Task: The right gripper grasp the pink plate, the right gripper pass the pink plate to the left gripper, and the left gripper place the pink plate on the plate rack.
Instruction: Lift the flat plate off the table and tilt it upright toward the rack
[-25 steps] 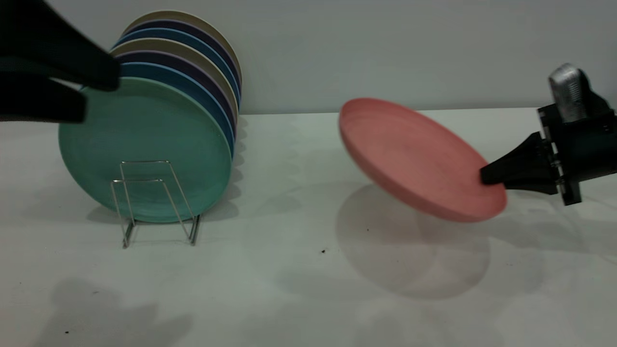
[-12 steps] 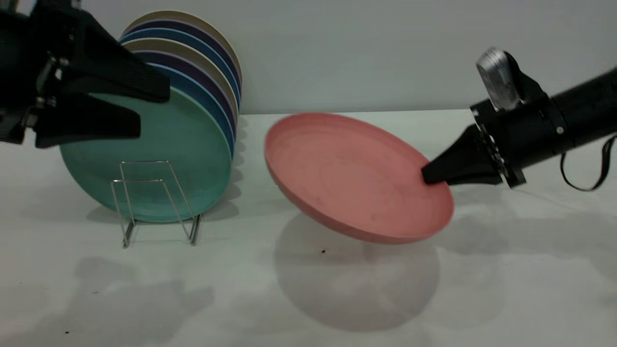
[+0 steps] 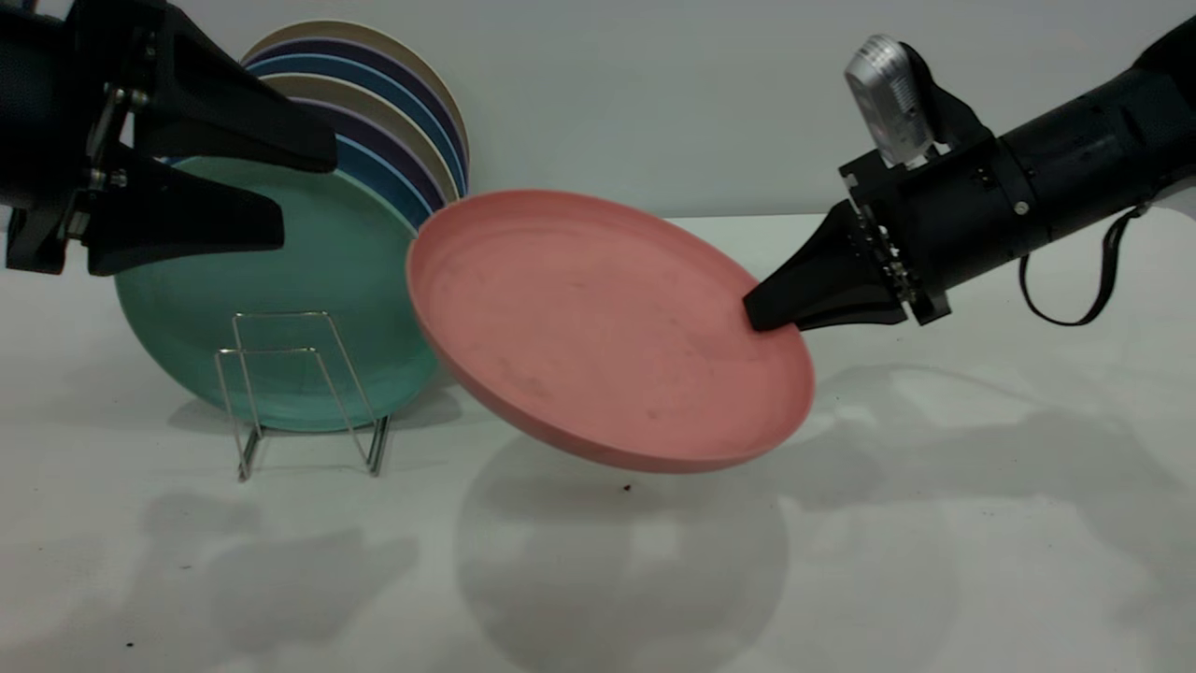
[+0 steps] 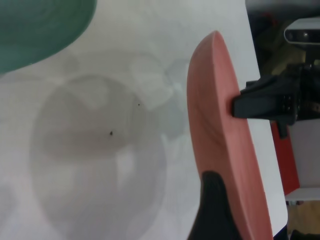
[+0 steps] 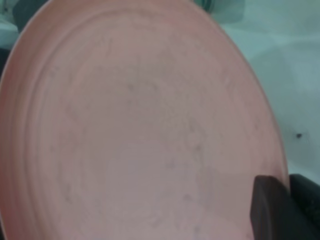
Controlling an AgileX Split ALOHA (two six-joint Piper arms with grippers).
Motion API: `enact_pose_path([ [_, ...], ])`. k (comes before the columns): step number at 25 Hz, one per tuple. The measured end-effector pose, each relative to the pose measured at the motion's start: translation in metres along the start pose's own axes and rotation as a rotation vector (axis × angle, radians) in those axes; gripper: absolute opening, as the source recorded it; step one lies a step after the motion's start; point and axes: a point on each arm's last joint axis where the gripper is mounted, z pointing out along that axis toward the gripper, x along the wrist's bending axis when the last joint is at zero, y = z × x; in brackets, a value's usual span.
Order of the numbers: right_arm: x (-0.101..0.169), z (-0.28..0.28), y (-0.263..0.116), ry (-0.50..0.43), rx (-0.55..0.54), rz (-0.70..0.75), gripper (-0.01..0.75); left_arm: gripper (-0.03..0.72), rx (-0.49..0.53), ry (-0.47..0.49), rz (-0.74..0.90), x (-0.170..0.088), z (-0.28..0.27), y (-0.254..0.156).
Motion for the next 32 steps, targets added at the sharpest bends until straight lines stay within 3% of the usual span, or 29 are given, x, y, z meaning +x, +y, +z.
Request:
enact_pose_path([
  [21,0.045,0.013,0.010,0.100,-0.016,-0.052,0.018,0.560,-0.016,0.027,-0.003,0.002,0.000,0.001],
  [32,0.063,0.033,0.008,0.137,-0.003,-0.082,0.019,0.457,0.040,0.030,-0.062,0.016,0.013,-0.004],
])
